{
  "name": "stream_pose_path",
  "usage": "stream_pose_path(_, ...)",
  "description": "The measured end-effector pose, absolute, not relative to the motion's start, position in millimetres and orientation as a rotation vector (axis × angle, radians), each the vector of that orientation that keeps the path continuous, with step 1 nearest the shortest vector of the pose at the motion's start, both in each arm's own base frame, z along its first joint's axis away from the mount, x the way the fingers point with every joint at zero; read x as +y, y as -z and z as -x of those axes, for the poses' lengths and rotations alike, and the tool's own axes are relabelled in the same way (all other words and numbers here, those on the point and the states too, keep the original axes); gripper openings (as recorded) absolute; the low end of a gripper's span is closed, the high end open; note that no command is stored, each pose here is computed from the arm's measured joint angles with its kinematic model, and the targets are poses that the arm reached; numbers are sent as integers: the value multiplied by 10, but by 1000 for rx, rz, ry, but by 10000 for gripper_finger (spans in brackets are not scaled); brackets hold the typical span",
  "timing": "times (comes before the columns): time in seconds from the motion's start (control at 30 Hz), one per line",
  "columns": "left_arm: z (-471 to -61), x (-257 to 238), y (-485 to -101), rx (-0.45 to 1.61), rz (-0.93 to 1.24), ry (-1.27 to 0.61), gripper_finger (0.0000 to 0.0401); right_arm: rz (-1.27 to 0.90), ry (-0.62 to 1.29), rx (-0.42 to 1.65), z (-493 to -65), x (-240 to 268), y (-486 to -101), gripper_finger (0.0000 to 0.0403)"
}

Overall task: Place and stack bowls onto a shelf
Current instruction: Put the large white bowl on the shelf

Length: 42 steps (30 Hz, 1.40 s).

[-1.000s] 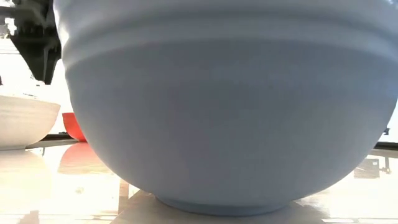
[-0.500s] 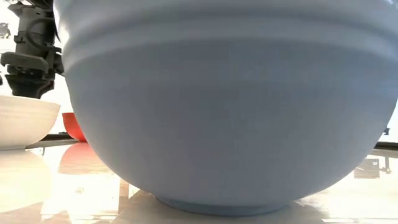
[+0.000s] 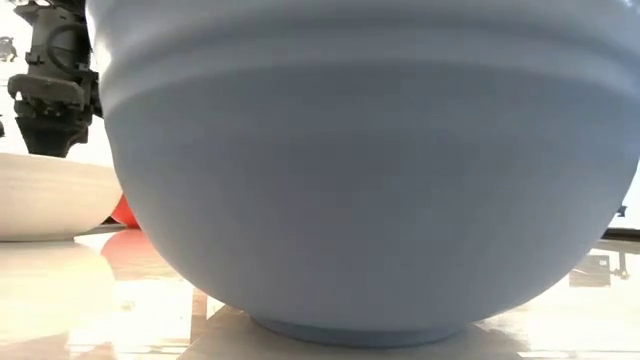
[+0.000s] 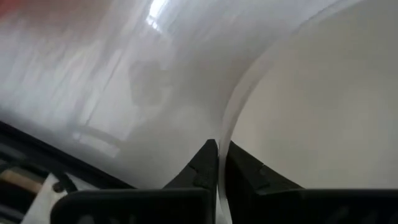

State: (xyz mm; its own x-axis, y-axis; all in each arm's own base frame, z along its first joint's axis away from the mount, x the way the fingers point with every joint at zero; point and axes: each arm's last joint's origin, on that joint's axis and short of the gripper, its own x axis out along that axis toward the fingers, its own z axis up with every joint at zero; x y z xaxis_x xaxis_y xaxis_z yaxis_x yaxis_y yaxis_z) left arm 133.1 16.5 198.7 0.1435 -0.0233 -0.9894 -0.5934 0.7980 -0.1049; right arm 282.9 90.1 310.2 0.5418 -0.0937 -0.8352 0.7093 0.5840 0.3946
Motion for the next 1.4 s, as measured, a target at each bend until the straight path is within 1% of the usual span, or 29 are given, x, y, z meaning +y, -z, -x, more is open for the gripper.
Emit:
stream_pose_path(0.13,-1336,103,-2171,1323,571,-411,1,-801,552,849,-2838,756,-3154,281)
stream_pose_path(0.33,-1306,26,-2594,1118,572,-393,0,-773,561,830,-2780,571,-3246,281)
stream_pose_path(0.47,-1269,26,-2785,1021,580,-406,0,-738,560,845,-2709,519,-3287,281)
stream_pose_path(0.73,-1275,27,-2763,1029,600,-430,0,-681,608,933,-2602,421,-3268,281)
stream_pose_path(1.13,-1361,18,-2707,1067,600,-467,0,-659,571,975,-2674,482,-3193,281)
stream_pose_path(1.27,-1426,-22,-2739,992,613,-439,0,-695,545,914,-2732,492,-3223,281)
stream_pose_path(1.4,-1530,-82,-2806,869,636,-388,0,-760,409,727,-2906,552,-3353,281)
